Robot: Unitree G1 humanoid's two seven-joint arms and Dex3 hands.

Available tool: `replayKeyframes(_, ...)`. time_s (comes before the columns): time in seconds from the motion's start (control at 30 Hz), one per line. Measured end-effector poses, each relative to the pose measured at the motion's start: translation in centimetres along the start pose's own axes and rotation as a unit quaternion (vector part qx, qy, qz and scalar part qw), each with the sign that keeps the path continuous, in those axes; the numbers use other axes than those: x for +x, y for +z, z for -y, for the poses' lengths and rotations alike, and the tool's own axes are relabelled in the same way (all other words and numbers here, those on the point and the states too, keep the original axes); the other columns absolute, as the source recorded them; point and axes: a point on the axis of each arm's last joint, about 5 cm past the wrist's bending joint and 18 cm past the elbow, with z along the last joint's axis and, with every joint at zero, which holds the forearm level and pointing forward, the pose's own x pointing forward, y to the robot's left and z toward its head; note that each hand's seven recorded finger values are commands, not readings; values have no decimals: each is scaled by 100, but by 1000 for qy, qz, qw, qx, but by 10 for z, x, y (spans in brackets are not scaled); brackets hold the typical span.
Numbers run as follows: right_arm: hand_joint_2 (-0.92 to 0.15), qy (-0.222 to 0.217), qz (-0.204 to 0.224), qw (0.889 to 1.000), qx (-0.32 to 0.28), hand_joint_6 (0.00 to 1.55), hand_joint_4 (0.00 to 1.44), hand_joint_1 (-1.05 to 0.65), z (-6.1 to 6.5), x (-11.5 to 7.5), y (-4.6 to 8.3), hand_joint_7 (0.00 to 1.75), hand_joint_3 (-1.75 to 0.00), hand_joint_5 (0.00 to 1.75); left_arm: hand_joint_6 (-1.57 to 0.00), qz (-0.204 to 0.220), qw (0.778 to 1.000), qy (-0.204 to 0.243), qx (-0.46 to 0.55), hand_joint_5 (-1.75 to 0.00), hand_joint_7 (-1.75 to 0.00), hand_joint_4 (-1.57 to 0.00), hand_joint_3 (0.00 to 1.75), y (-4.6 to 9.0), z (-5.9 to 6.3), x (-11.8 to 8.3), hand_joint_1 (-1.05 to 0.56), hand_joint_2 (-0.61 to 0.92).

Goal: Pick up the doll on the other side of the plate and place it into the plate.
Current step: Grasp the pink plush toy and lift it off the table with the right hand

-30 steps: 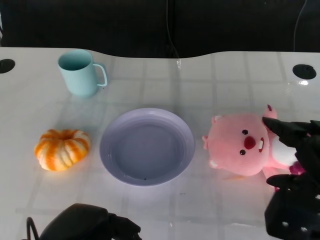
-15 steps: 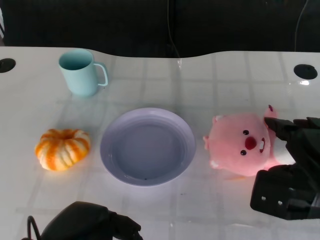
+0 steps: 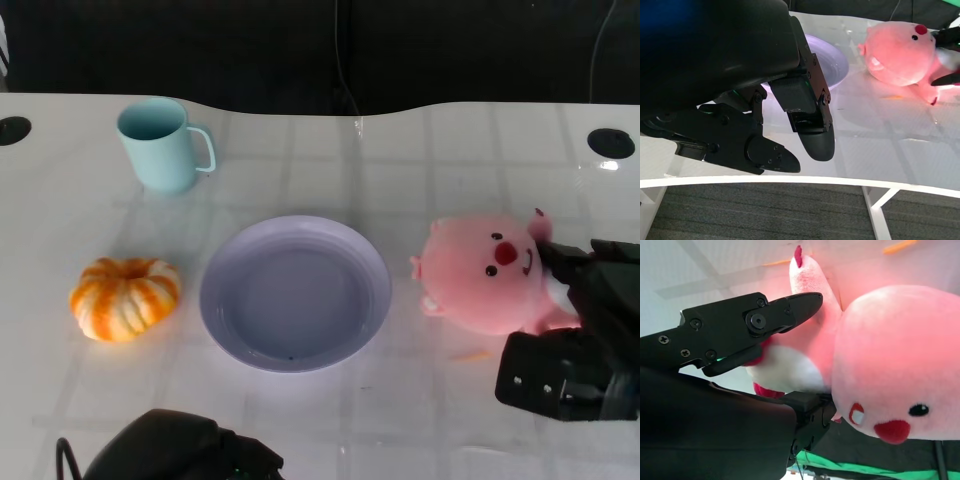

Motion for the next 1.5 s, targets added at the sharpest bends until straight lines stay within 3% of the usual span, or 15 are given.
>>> replayKeyframes(0.3, -92, 19, 7, 1000, 16, 53, 48, -61, 1, 16, 0, 4, -7, 11, -107, 7, 1000, 5, 3, -127, -32, -80, 5, 5, -2, -3, -18, 92)
replayKeyframes(0.33, -92, 18, 9, 1000, 21, 74, 68, -46, 0, 17, 1, 7, -5, 14, -107, 6, 1000, 5, 2, -127, -32, -79, 6, 5, -2, -4, -18, 92)
replayKeyframes(0.43, -92, 1, 13, 998, 54, 103, 103, -22, -8, 21, 4, 10, -5, 23, -106, 2, 1000, 4, 1, -127, -32, -76, 10, 8, -4, -7, -19, 92)
replayKeyframes(0.47, -92, -6, 14, 998, 63, 110, 107, -18, -10, 22, 5, 8, -7, 31, -106, 2, 1000, 4, 1, -128, -32, -76, 11, 9, -5, -8, -19, 92)
replayKeyframes(0.5, -92, -13, 14, 997, 70, 122, 100, -13, -11, 23, 6, 7, -9, 77, -106, 1, 1000, 3, 1, -127, -32, -75, 11, 10, -5, -8, -18, 92)
replayKeyframes(0.57, -92, -26, 20, 996, 79, 133, 87, -13, -13, 25, 7, 10, -13, 132, -105, -2, 1000, 1, 1, -126, -33, -74, 13, 10, -7, -9, -18, 92)
replayKeyframes(0.63, -91, -41, 26, 996, 81, 129, 76, -17, -16, 25, 8, 24, -18, 154, -105, -5, 1000, 2, 2, -127, -33, -74, 15, 9, -8, -10, -17, 92)
replayKeyframes(0.67, -91, -47, 27, 995, 82, 106, 72, -18, -17, 25, 9, 71, -21, 163, -104, -6, 1000, 2, 3, -128, -34, -75, 17, 8, -8, -10, -16, 92)
replayKeyframes(0.73, -89, -54, 29, 995, 84, 82, 75, -17, -18, 26, 11, 126, -28, 172, -102, -6, 1000, 3, 4, -134, -37, -72, 19, 8, -9, -11, -15, 92)
replayKeyframes(0.83, -71, -62, 30, 994, 87, 75, 79, -16, -17, 27, 11, 150, -60, 174, -100, -6, 1000, 2, 2, -134, -38, -69, 20, 8, -9, -11, -16, 92)
replayKeyframes(0.87, -61, -65, 32, 993, 88, 73, 81, -15, -18, 27, 12, 156, -77, 175, -99, -6, 1000, 0, 2, -131, -39, -69, 21, 8, -9, -11, -16, 92)
replayKeyframes(1.0, -48, -79, 38, 992, 92, 73, 83, -16, -17, 26, 12, 160, -104, 175, -97, -5, 1000, 1, 2, -128, -41, -69, 20, 10, -11, -10, -15, 92)
replayKeyframes(1.13, -39, -92, 51, 989, 107, 73, 86, -11, -16, 23, 15, 171, -114, 175, -97, -3, 1000, 1, 2, -129, -43, -71, 20, 11, -11, -10, -14, 92)
replayKeyframes(1.3, -39, -111, 63, 982, 142, 71, 89, -12, -15, 18, 18, 175, -119, 175, -96, -2, 1000, 3, 0, -132, -44, -70, 20, 12, -12, -10, -13, 92)
replayKeyframes(1.5, -36, -145, 76, 968, 188, 74, 90, -11, -1, 17, 25, 175, -129, 175, -94, -6, 1000, 0, -2, -129, -45, -69, 19, 11, -13, -10, -13, 92)
